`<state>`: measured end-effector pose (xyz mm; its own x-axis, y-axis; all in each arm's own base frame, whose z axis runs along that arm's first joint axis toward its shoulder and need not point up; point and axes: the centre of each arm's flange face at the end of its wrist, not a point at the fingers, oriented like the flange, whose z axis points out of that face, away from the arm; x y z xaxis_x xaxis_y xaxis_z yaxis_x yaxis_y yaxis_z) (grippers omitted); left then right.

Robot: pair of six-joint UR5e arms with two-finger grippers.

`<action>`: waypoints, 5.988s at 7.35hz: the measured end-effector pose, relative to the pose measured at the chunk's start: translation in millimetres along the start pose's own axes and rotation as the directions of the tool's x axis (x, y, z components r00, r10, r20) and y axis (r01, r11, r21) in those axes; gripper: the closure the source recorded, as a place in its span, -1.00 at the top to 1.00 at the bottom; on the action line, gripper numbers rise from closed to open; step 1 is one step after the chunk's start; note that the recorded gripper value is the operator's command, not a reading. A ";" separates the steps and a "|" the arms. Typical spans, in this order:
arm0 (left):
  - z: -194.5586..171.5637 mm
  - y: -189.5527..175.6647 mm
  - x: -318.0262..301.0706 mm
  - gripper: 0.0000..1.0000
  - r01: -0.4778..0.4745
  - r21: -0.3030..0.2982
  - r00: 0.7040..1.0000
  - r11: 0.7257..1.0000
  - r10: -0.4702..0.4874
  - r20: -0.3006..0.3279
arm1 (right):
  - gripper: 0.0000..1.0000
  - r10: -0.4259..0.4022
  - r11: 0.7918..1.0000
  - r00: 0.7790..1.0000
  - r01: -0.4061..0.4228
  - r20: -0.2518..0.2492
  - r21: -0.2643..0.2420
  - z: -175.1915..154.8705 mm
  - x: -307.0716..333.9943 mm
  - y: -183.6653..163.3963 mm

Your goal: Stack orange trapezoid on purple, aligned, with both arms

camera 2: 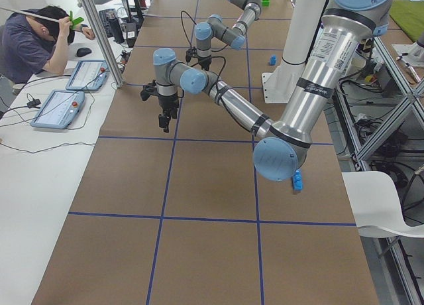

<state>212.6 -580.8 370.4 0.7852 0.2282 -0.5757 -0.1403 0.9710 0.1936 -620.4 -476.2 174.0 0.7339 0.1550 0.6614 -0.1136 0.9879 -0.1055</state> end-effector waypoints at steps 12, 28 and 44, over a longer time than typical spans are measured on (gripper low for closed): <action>-9.0 1.2 -21.2 1.00 -0.015 0.013 0.999 1.000 0.015 -0.032 | 1.00 -0.021 0.997 0.995 0.013 0.101 0.080 -117.4 92.0 -67.0; 44.3 165.0 -338.1 1.00 0.110 -0.095 0.989 0.989 -0.118 -0.090 | 1.00 -0.118 0.993 0.989 0.119 0.091 -0.006 -116.3 774.8 -143.1; 48.2 173.9 -359.7 1.00 0.126 -0.099 0.985 0.987 -0.137 -0.109 | 1.00 -0.076 0.997 0.992 0.072 0.101 0.036 -135.3 818.4 -123.3</action>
<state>-65.2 -497.5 649.5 0.7263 0.0999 -0.6801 -0.0994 0.9942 0.0400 84.9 -471.4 627.8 0.6692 0.0792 0.7389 -0.0842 0.9960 -0.0305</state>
